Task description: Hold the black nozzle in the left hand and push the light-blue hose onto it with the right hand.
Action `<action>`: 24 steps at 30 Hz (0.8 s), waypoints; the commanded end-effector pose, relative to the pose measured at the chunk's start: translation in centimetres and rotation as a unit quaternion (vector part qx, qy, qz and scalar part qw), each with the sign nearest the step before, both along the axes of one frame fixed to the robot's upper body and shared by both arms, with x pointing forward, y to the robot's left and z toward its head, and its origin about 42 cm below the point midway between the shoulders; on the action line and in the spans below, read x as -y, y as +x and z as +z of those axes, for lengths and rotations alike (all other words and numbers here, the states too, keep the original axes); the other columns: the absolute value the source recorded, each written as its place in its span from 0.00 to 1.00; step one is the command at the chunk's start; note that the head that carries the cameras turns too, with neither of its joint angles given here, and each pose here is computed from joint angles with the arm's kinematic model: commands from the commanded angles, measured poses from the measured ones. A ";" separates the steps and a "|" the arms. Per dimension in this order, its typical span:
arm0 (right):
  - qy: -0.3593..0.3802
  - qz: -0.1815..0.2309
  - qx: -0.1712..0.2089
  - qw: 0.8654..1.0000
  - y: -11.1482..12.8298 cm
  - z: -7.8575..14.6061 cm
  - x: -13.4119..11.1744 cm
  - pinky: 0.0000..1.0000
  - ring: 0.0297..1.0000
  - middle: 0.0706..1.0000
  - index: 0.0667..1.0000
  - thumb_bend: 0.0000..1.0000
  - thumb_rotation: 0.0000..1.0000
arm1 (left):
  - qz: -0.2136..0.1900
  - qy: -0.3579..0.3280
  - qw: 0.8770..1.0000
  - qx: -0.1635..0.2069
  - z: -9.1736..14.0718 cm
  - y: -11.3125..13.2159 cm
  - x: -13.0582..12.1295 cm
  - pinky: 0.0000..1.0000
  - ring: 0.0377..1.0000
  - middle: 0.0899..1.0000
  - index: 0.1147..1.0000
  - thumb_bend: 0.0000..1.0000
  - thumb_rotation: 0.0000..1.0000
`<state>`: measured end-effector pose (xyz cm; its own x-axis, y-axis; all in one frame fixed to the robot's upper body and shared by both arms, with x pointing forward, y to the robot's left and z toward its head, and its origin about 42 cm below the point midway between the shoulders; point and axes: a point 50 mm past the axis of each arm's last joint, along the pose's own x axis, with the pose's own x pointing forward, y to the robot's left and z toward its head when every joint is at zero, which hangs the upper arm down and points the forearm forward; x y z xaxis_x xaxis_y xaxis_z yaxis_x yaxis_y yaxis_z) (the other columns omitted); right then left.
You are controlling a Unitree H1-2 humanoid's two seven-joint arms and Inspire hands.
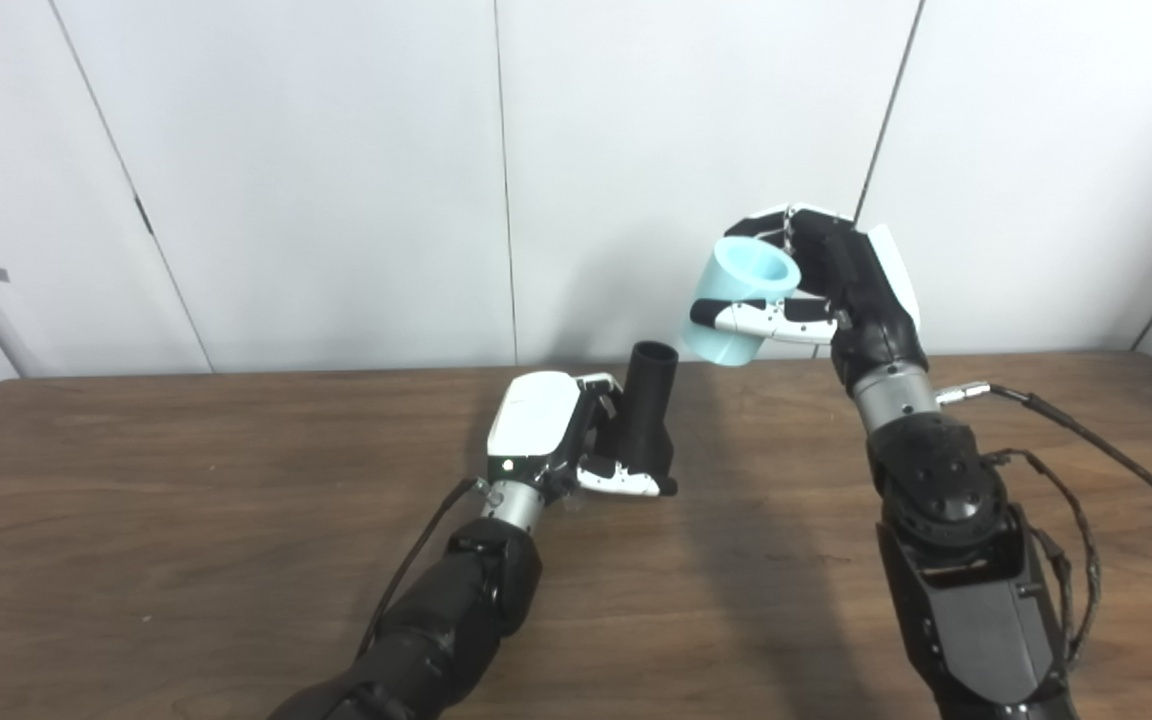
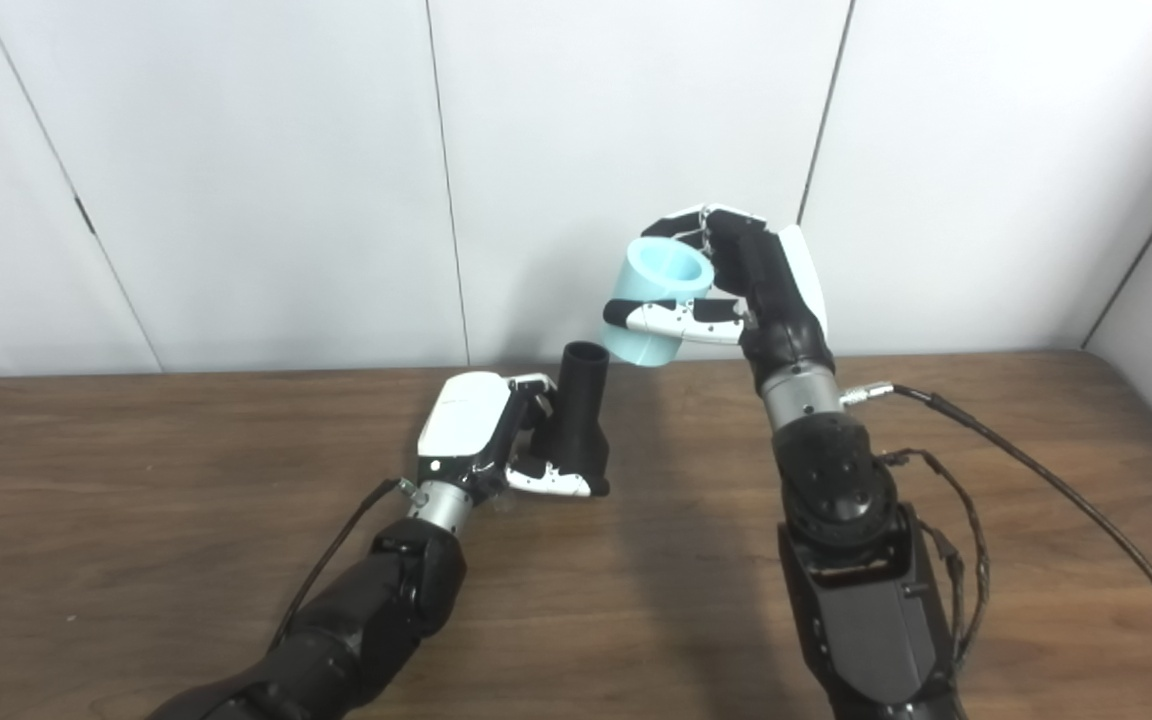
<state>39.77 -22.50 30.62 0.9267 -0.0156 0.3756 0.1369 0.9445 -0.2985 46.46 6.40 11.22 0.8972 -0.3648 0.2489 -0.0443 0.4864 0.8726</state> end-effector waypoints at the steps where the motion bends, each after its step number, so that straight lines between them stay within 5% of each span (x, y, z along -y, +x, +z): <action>1: -0.010 -0.001 0.078 0.997 0.5 4.8 -0.1 0.34 0.41 0.46 0.45 0.52 0.00 | 0.068 0.045 0.984 -0.161 -12.5 -9.2 -5.3 0.56 0.47 0.35 0.45 0.52 0.00; 10: -0.010 -0.022 0.102 0.995 2.4 3.7 -1.2 0.33 0.40 0.43 0.47 0.52 0.00 | 0.064 0.052 0.983 -0.164 -12.8 -9.4 -5.6 0.56 0.47 0.36 0.46 0.52 0.00; 24: 0.036 -0.024 0.071 0.997 5.4 0.6 -2.0 0.34 0.41 0.44 0.47 0.52 0.00 | 0.058 0.071 0.982 -0.167 -13.0 -9.5 -6.0 0.57 0.50 0.40 0.45 0.52 0.00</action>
